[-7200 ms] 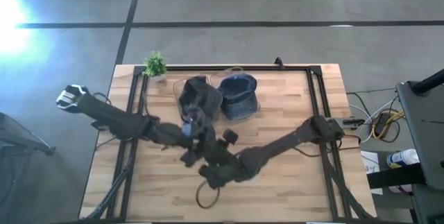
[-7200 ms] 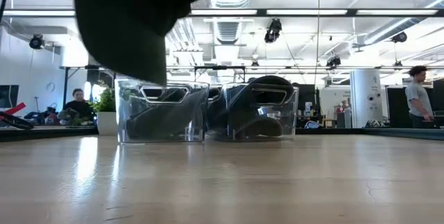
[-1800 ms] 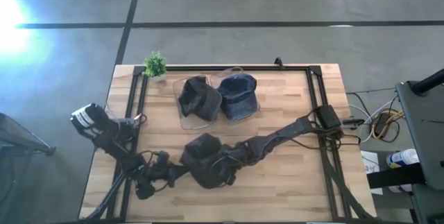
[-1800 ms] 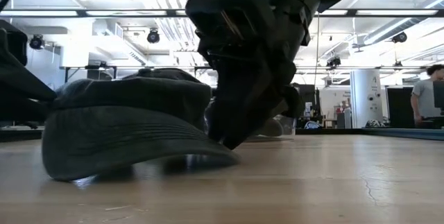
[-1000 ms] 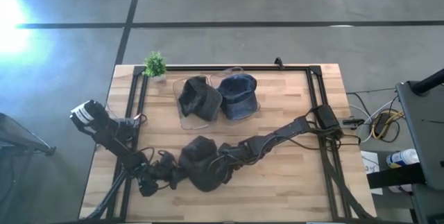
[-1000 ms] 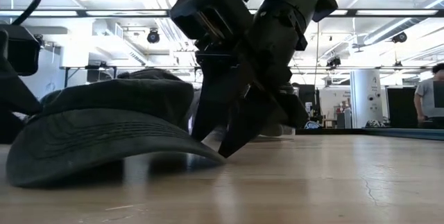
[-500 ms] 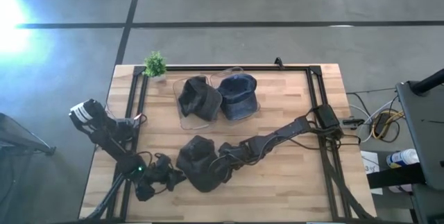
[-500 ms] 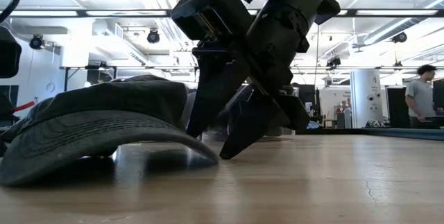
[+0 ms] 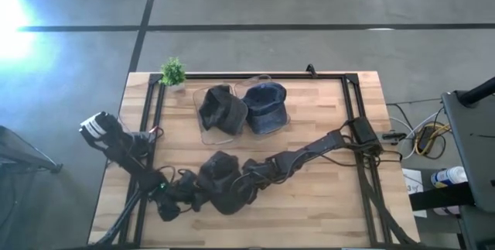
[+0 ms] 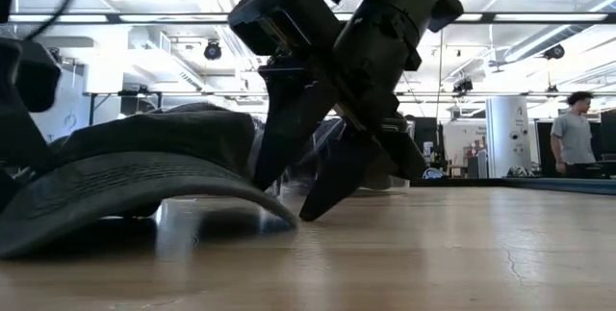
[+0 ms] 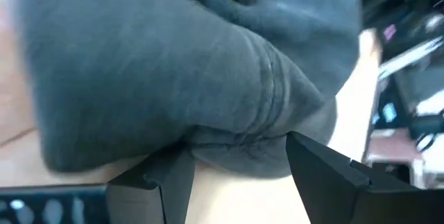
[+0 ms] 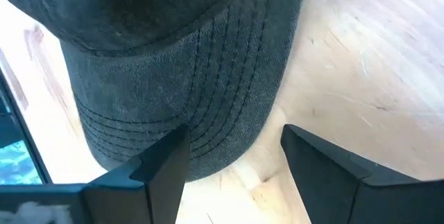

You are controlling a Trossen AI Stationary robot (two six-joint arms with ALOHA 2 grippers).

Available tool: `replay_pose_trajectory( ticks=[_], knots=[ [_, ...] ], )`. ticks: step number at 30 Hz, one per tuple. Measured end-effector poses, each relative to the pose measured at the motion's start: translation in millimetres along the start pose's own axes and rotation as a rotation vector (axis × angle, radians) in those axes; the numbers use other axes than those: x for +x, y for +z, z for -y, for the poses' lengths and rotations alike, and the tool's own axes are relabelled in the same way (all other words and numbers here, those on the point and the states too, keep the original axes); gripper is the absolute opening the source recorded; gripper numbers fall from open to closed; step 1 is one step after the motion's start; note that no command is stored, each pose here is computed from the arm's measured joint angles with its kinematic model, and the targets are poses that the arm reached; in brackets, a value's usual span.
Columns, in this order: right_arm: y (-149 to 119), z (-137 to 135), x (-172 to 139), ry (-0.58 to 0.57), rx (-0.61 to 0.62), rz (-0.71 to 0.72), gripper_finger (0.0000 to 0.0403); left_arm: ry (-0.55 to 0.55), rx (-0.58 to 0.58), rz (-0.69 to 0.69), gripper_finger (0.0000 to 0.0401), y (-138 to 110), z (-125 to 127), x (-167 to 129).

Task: Pick & Place hat
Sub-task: Put the black cap into the left transparent bin

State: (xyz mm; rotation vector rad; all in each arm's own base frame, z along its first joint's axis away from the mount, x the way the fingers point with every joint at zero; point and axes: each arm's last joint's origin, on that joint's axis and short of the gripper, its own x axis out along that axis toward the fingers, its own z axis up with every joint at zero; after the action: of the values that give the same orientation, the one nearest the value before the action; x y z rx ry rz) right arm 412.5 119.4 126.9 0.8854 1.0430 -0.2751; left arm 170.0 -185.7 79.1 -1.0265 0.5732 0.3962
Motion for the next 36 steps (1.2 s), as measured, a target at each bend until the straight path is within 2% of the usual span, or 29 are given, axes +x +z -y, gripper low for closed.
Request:
replay_pose_trajectory(
  ticks=[2, 6, 10, 14, 19, 22, 25, 30, 33, 36],
  knots=[
    [2, -3, -2, -0.016, -0.008, 0.001, 0.0231, 0.017, -0.021, -0.039, 0.0218, 4, 8, -3],
    [6, -7, -5, -0.018, -0.025, 0.009, 0.0231, 0.008, -0.059, -0.002, 0.0218, 16, 19, -6],
    [7, -6, -5, -0.023, -0.019, 0.011, 0.0231, -0.073, 0.001, 0.039, 0.0218, 22, 23, -2],
    [7, -6, -6, -0.026, -0.015, 0.005, 0.0231, -0.134, 0.086, 0.131, 0.0218, 23, 29, 1],
    [9, -10, -7, 0.003, -0.012, 0.035, 0.0231, -0.21, -0.003, 0.33, 0.0215, 31, 41, -2],
    [12, -11, -6, -0.01, -0.013, 0.061, 0.0231, -0.27, 0.015, 0.329, 0.0204, 32, 50, -4],
    [15, -13, -8, -0.013, -0.027, 0.081, 0.0231, -0.301, 0.058, 0.296, 0.0187, 33, 54, -4],
    [15, -11, -10, -0.042, -0.042, 0.056, 0.0231, -0.297, 0.058, 0.287, 0.0146, 33, 53, -4],
    [10, -8, -10, -0.085, -0.055, 0.026, 0.0231, -0.293, 0.058, 0.298, 0.0101, 33, 53, -4],
    [2, -8, -13, -0.139, -0.095, 0.016, 0.0231, -0.285, 0.062, 0.313, 0.0038, 33, 52, -4]
  ],
)
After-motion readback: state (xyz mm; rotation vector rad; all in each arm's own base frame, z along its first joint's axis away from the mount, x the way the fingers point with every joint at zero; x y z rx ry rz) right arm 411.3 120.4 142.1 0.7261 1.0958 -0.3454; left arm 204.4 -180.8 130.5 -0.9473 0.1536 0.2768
